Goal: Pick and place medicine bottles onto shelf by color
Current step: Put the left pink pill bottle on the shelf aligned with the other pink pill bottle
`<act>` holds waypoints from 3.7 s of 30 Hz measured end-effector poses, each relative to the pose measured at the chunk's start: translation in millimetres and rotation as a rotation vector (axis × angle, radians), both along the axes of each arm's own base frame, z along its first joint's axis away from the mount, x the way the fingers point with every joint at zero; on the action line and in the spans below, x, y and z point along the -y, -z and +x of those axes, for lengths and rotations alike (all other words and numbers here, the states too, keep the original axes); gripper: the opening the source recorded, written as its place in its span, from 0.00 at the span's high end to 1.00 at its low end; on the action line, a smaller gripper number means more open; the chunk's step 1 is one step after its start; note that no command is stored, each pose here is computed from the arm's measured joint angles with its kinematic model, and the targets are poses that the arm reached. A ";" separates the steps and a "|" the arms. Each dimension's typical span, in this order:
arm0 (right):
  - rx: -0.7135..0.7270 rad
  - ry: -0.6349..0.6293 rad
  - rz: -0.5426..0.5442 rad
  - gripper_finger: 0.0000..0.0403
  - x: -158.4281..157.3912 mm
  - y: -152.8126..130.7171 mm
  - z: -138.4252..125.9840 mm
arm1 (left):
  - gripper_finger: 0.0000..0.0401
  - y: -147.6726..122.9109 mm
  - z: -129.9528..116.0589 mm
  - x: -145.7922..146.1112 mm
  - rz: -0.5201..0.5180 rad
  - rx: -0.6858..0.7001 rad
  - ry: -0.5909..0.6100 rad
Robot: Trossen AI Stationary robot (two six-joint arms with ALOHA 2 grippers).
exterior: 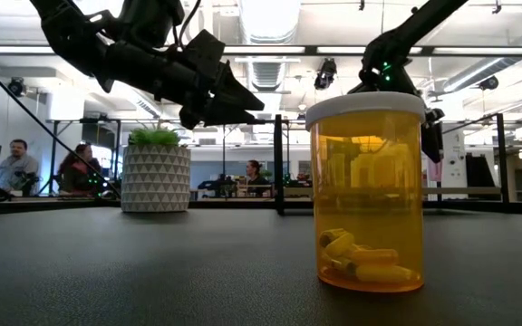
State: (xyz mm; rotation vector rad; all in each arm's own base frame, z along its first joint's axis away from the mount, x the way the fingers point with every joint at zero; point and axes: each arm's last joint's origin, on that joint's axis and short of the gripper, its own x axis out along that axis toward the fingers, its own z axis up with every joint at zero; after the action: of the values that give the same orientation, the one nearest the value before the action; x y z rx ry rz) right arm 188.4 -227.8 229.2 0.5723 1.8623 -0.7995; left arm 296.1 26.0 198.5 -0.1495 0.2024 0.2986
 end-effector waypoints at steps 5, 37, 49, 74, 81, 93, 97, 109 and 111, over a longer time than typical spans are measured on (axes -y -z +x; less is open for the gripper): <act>0.027 -0.032 -0.008 0.74 4.2 0.9 0.3 | 0.42 0.0 0.0 0.0 0.000 0.000 0.000; 0.091 -0.091 0.016 0.74 14.1 5.5 -1.5 | 0.42 -0.1 0.0 0.0 0.000 0.001 0.000; 0.092 -0.130 0.031 0.74 14.1 5.6 -1.6 | 0.42 -0.1 0.0 0.0 0.000 0.001 0.000; 0.088 -0.135 0.027 0.74 14.4 5.6 -1.5 | 0.42 -0.1 0.0 0.0 -0.006 0.003 -0.001; 0.084 -0.091 0.012 0.74 14.2 5.5 -1.8 | 0.42 -0.1 0.0 0.0 -0.007 0.003 -0.001; 0.051 -0.088 0.034 0.74 9.4 13.7 -6.1 | 0.42 -0.1 0.0 0.0 -0.008 0.003 -0.001; 0.027 -0.109 0.048 0.74 7.6 16.7 -8.1 | 0.42 -0.1 0.0 0.0 -0.008 0.003 -0.001; 0.047 -0.125 0.003 0.74 13.3 8.5 -4.0 | 0.42 -0.4 0.1 0.0 -0.007 0.006 -0.001; 0.038 -0.126 0.015 0.74 12.5 8.8 -4.6 | 0.42 -0.4 0.1 0.0 -0.007 0.006 -0.001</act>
State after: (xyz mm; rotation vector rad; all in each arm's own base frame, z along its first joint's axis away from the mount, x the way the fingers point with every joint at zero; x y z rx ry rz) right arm 183.7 -240.3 220.4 0.4718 1.8508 -0.6879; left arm 296.2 26.0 198.9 -0.1578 0.1971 0.2987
